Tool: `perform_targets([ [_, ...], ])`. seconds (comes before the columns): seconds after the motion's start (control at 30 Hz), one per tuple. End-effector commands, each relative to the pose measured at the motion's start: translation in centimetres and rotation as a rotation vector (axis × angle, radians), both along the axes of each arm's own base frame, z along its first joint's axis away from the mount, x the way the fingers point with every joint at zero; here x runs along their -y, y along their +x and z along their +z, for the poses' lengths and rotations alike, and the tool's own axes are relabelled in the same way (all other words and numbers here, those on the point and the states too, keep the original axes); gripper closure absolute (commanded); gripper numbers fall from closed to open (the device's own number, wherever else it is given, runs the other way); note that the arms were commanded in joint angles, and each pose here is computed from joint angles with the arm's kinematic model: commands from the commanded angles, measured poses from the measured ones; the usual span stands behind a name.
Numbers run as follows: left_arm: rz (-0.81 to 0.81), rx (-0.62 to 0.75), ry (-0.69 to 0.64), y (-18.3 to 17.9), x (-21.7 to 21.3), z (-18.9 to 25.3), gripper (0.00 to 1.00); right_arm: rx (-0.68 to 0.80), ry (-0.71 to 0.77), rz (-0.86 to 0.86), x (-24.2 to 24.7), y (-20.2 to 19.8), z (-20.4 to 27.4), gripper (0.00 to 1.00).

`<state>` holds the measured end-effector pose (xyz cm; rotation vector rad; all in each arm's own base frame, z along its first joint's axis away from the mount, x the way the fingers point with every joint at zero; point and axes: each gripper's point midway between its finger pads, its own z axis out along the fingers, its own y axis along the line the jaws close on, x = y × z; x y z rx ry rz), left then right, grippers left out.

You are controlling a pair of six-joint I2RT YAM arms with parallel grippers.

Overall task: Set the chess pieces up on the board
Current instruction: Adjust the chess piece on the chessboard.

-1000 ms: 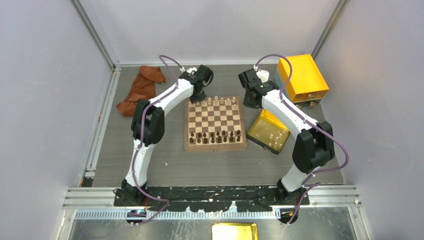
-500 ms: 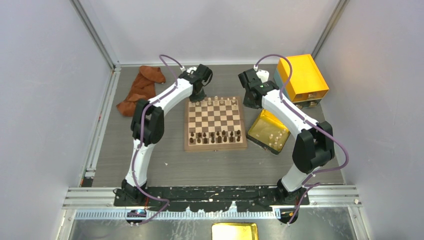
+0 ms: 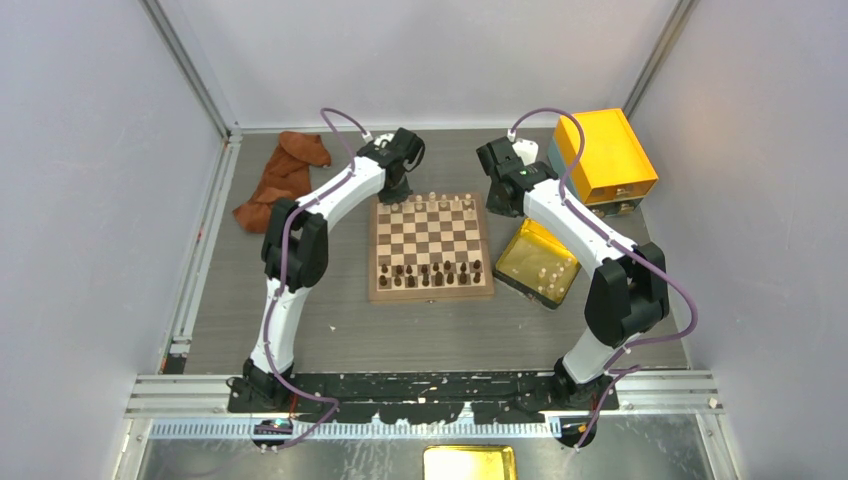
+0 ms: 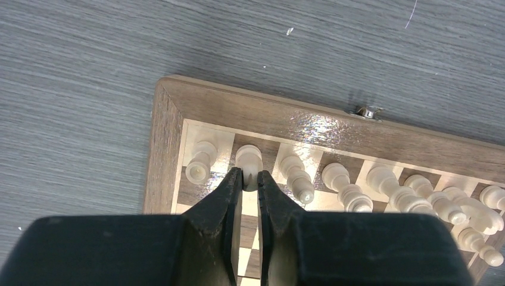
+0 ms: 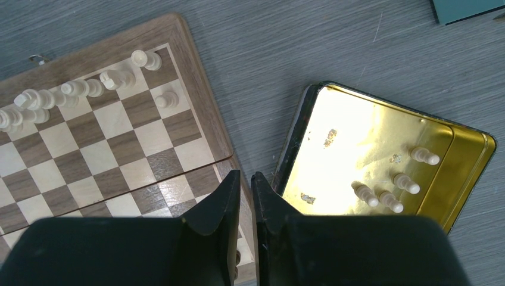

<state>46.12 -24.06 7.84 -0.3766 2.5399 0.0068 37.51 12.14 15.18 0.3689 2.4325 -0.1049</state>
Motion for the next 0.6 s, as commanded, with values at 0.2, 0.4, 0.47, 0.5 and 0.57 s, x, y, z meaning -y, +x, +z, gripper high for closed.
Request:
perform_targets([
  [0.2,-0.045,0.006,-0.01,0.43,0.27,0.89,0.91,0.075,0.002,-0.025,0.25,1.22,1.86,0.82],
  [0.4,-0.072,-0.004,-0.002,0.38,0.28,0.71,0.93,0.073,0.0,-0.023,0.2,1.28,1.85,0.82],
  [0.47,-0.083,-0.006,0.003,0.36,0.28,0.64,0.94,0.072,-0.001,-0.025,0.23,1.31,1.81,0.82],
  [0.5,-0.088,-0.005,0.007,0.4,0.25,0.62,0.94,0.073,-0.002,-0.025,0.23,1.32,1.83,0.82],
  [0.57,-0.096,-0.003,0.015,0.48,0.13,0.63,0.94,0.07,-0.003,-0.025,0.24,1.39,1.73,0.82],
])
